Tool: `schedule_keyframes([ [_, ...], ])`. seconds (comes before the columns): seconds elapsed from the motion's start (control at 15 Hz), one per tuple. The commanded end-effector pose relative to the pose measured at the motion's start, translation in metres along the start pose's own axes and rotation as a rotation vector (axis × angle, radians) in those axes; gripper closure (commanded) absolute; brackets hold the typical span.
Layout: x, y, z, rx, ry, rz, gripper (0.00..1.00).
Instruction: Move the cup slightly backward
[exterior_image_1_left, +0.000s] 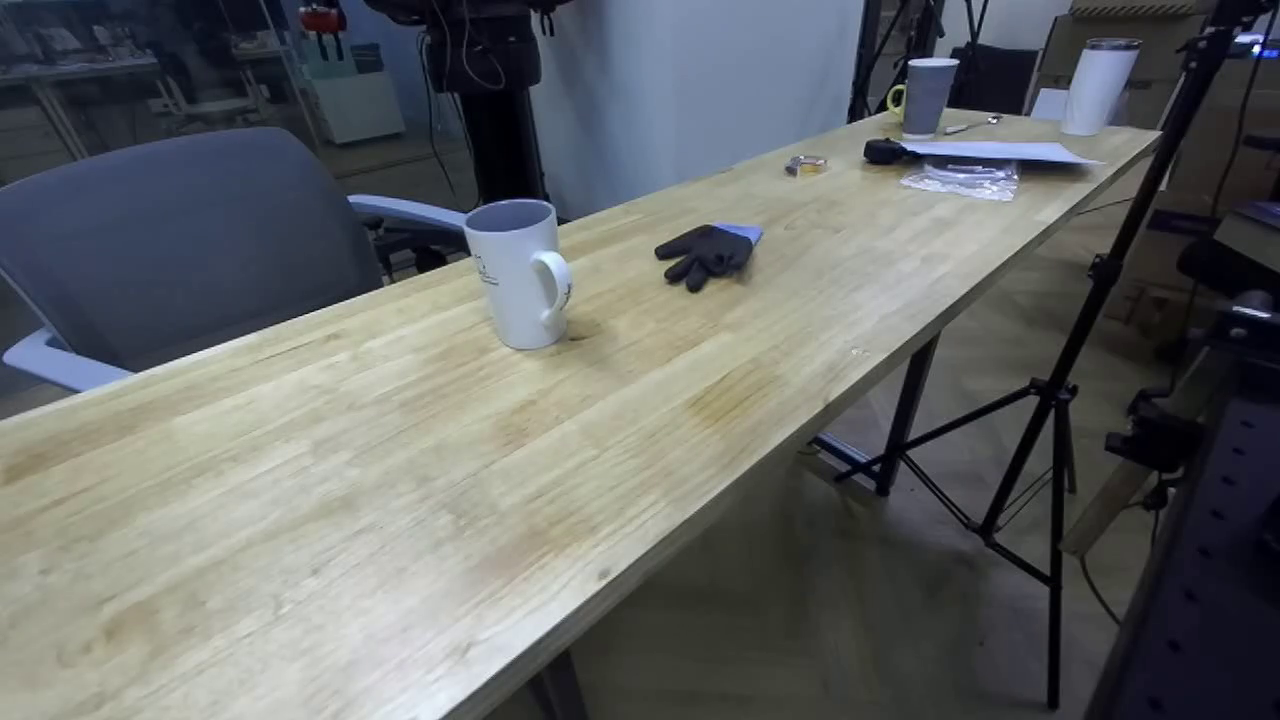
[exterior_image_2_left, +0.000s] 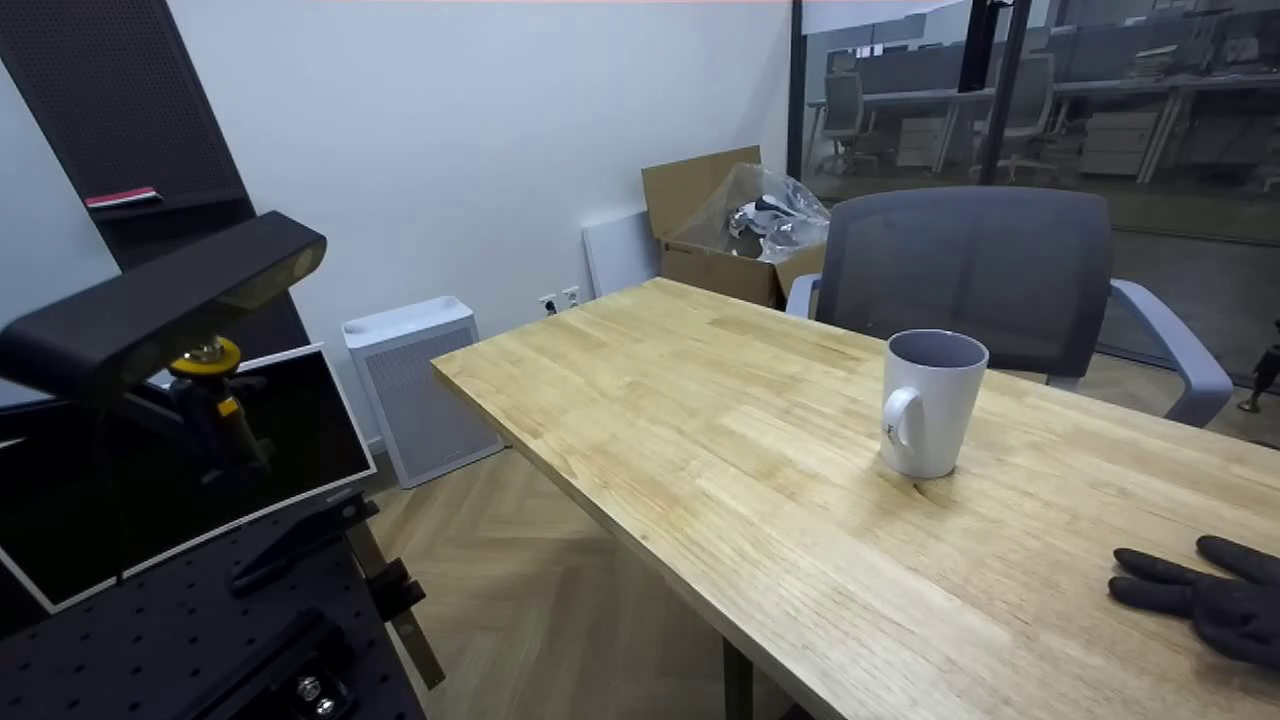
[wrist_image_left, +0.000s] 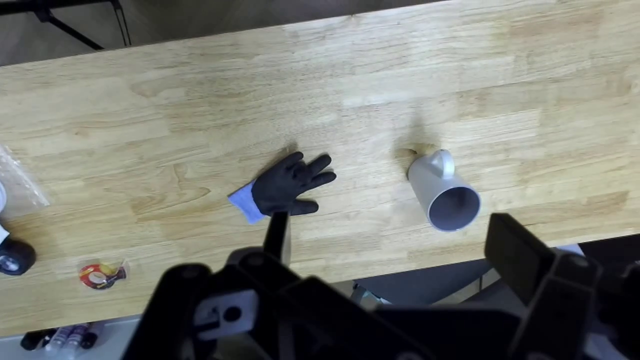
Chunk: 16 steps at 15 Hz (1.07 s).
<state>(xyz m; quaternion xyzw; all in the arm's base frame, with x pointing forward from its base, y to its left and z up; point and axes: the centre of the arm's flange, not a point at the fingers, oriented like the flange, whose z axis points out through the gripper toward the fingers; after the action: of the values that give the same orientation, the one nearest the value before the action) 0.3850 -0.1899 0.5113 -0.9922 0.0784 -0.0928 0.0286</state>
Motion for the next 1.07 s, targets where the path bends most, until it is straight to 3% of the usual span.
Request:
schedule_keyframes([
  [0.0,0.01,0.0,-0.001,0.099,-0.069,-0.055,0.0],
  [0.33,0.025,0.001,0.015,0.104,-0.089,-0.066,0.0],
  [0.6,0.043,-0.008,0.046,0.265,-0.205,-0.173,0.0],
  [0.8,0.059,-0.012,0.068,0.35,-0.343,-0.236,0.0],
  [1.0,0.077,-0.011,0.092,0.233,-0.393,-0.222,0.0],
])
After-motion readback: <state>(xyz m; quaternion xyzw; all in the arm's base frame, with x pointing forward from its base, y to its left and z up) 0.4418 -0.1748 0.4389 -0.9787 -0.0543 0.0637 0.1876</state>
